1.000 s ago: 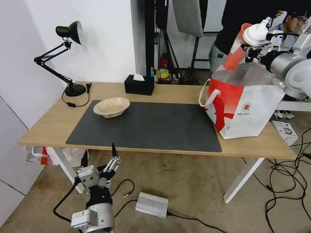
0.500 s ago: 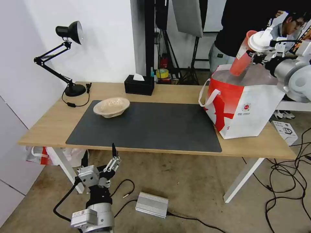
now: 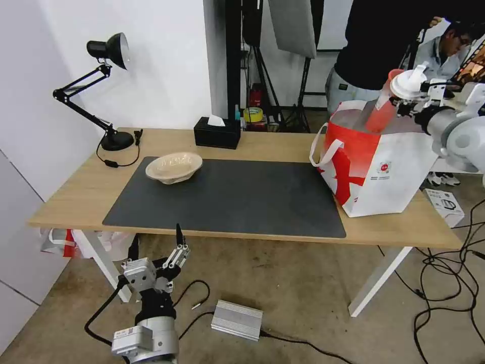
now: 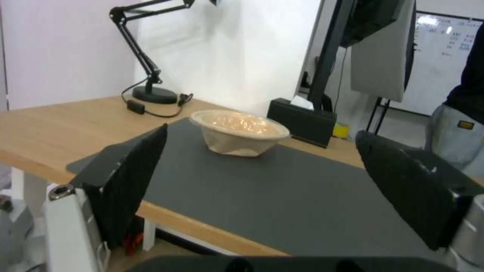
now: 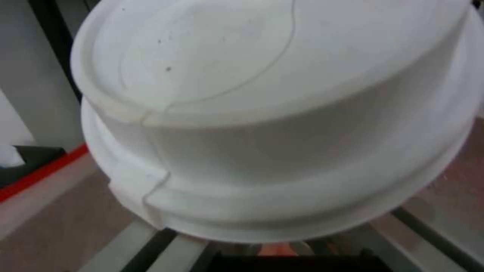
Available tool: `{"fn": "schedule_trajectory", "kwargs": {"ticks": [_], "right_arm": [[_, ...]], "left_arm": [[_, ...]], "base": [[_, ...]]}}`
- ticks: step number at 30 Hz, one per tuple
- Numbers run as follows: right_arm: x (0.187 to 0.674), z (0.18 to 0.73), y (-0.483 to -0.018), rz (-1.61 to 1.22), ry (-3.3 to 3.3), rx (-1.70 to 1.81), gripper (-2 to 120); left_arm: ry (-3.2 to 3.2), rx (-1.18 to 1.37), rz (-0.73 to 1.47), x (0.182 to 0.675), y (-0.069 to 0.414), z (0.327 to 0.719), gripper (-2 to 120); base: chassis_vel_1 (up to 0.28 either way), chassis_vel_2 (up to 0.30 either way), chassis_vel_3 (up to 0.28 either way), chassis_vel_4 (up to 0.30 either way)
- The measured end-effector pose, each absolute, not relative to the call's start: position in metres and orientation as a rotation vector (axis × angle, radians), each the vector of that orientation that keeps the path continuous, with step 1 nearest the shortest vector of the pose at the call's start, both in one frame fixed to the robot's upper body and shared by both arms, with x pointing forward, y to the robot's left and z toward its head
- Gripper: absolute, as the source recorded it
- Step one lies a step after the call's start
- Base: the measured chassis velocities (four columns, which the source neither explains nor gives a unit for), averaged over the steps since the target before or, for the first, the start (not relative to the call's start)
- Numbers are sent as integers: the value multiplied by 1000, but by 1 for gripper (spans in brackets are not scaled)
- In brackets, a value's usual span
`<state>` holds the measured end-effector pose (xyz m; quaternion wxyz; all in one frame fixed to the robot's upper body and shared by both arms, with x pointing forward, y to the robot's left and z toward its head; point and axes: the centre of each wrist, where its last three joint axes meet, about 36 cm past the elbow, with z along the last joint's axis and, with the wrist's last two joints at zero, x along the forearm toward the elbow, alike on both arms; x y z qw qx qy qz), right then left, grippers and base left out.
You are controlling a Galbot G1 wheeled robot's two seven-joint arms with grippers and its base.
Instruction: Pick up the trash from the table and place it into the takeout bag.
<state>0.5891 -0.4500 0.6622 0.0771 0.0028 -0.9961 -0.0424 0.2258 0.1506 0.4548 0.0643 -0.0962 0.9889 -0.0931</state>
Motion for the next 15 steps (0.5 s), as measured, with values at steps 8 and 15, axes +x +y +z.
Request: {"fn": "schedule_trajectory", "kwargs": {"ticks": [8,15], "right_arm": [[591,660,-443,-119,-2950,-31,2],[595,655,-434,-119,-2924,-31,2]], "left_arm": [[2986,-294,-285,225,150,455,100],[2987,-299,-290,225,149,455,100]], "base": [[0,0,0,0],[0,0,0,0]]}}
